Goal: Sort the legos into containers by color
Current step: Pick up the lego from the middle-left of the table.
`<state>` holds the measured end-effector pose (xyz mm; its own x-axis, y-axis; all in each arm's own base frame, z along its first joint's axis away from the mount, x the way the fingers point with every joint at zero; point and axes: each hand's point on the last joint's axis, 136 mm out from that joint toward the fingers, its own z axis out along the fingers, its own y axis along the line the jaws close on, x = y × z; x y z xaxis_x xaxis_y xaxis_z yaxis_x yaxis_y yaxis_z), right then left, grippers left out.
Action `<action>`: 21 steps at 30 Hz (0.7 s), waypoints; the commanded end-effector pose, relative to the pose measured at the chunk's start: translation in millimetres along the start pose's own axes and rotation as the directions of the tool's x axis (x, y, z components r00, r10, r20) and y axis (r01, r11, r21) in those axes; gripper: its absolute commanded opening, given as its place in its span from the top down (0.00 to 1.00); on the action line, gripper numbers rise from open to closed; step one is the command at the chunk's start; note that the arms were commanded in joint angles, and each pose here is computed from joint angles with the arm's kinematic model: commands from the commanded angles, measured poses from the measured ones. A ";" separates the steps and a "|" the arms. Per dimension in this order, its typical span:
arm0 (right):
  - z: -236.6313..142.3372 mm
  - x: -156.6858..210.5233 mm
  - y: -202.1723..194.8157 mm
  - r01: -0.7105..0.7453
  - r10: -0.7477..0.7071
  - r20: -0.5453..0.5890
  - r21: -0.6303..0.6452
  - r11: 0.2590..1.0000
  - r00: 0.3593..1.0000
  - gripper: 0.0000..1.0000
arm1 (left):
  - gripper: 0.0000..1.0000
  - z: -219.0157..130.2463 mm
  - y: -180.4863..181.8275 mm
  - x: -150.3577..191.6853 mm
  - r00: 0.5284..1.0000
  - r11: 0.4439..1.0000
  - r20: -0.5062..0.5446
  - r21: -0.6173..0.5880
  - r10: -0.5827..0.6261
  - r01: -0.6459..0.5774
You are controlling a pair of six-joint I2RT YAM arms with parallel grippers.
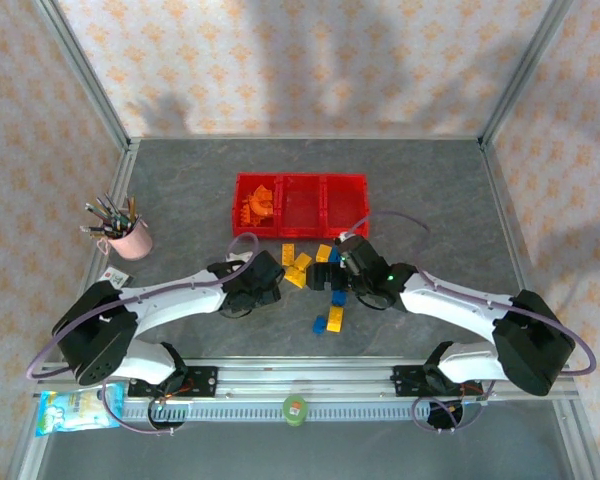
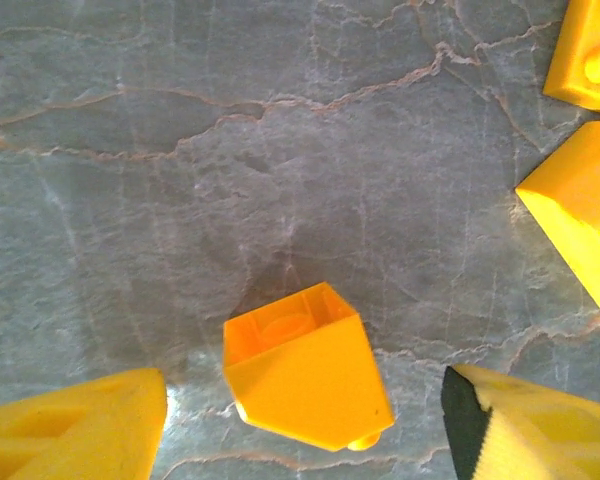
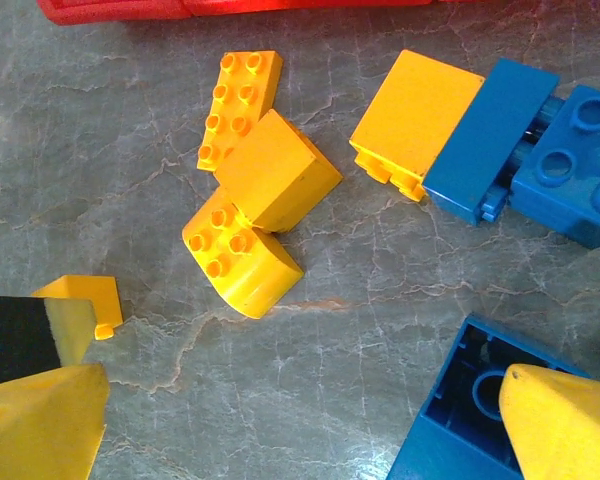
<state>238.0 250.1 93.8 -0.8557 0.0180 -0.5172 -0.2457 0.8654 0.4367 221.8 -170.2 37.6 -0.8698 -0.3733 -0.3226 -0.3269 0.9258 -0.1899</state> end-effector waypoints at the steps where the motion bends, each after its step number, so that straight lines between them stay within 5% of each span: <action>1: -5.3 -11.6 2.3 -0.001 0.001 0.052 0.003 1.000 0.999 0.00 | 0.28 3.7 -5.3 -12.2 0.997 0.999 0.068 -0.002 -0.047 0.047; 21: -9.4 -22.0 11.3 -0.007 0.009 0.074 -0.028 1.000 0.997 0.00 | 0.65 8.7 -12.0 -24.9 0.993 0.999 0.116 -0.036 -0.007 0.011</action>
<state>239.8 249.9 94.9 -0.8512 0.0230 -0.5243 -0.2445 0.8666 0.4350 239.2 -170.9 22.1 -0.8463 -0.3812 -0.3722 -0.3545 0.9244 -0.1406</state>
